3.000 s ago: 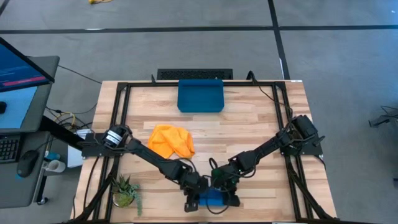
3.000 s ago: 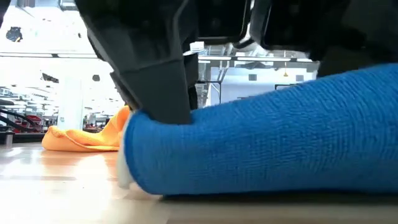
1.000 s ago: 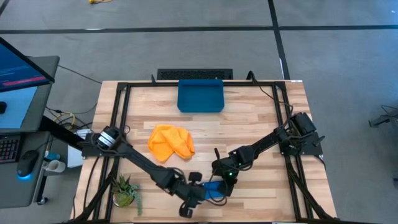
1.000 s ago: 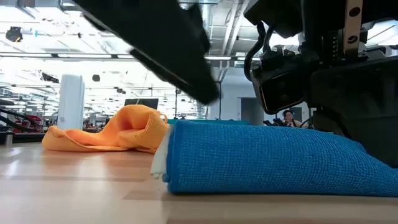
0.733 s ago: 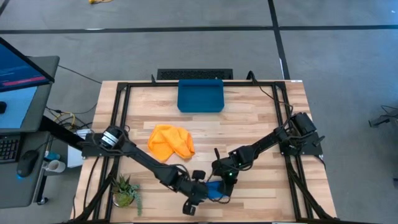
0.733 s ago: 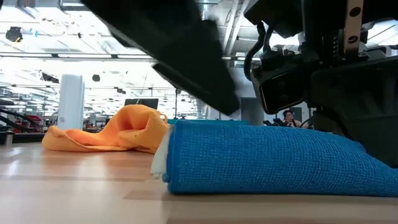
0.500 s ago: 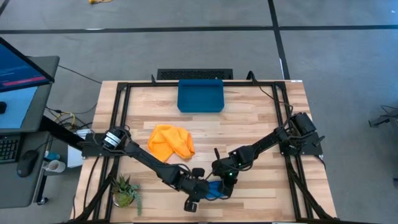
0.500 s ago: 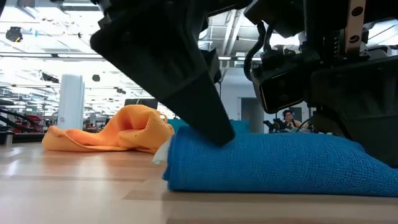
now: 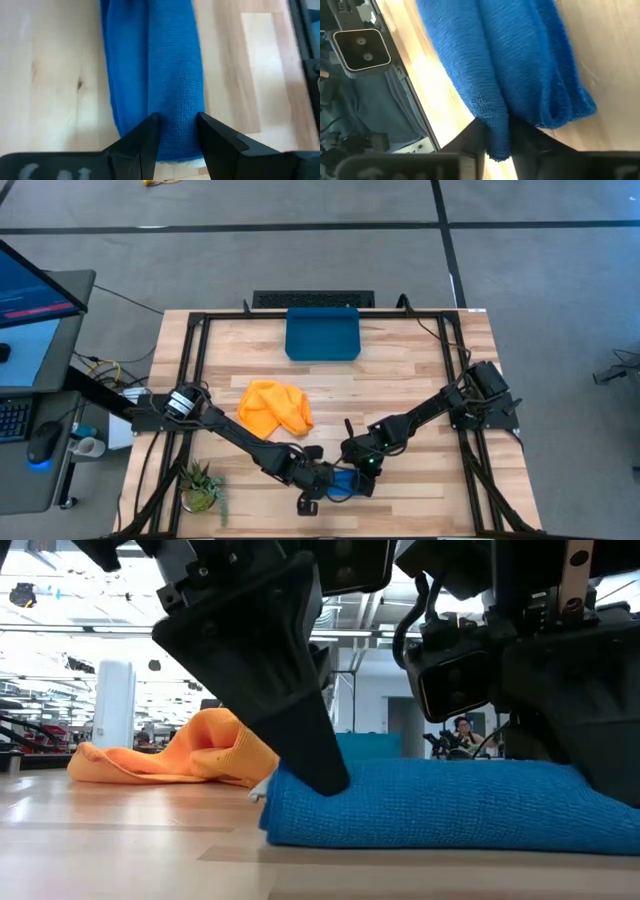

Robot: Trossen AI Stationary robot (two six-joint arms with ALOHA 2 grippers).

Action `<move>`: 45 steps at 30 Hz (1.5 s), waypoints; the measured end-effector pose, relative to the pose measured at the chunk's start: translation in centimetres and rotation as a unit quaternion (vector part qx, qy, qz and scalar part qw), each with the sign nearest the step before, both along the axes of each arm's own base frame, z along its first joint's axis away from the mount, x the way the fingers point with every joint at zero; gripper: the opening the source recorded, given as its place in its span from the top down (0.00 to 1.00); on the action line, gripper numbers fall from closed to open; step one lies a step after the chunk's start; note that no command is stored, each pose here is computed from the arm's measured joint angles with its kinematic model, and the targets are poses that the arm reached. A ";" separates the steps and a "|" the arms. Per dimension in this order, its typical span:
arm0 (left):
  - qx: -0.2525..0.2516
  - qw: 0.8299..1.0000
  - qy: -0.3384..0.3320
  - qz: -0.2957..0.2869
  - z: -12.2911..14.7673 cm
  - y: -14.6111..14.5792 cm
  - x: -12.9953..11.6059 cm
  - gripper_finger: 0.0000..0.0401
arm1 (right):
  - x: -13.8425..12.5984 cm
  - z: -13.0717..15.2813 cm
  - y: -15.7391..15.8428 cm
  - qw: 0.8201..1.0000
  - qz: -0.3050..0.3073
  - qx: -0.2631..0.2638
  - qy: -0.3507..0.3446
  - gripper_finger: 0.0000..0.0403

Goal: Roll microfiber towels into tight, uniform cylinder then place into a basket
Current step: Roll the blue microfiber towel

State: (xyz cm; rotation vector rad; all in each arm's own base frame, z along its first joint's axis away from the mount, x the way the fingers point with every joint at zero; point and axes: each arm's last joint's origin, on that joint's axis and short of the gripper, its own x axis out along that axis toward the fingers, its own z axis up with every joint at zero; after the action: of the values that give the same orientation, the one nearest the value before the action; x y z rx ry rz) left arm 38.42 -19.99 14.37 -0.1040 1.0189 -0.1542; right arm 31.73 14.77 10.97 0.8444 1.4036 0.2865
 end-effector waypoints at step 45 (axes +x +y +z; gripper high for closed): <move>-0.015 0.997 0.050 0.065 -0.4 2.6 0.5 0.69 | -4.7 2.9 6.7 0.853 0.184 -0.383 -0.302 0.71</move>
State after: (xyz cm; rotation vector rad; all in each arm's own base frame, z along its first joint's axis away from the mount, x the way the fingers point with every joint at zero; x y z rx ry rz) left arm 38.89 -17.39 13.99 -0.2057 1.1063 -0.0465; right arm 27.02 21.47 13.83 -0.1905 0.9290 0.2233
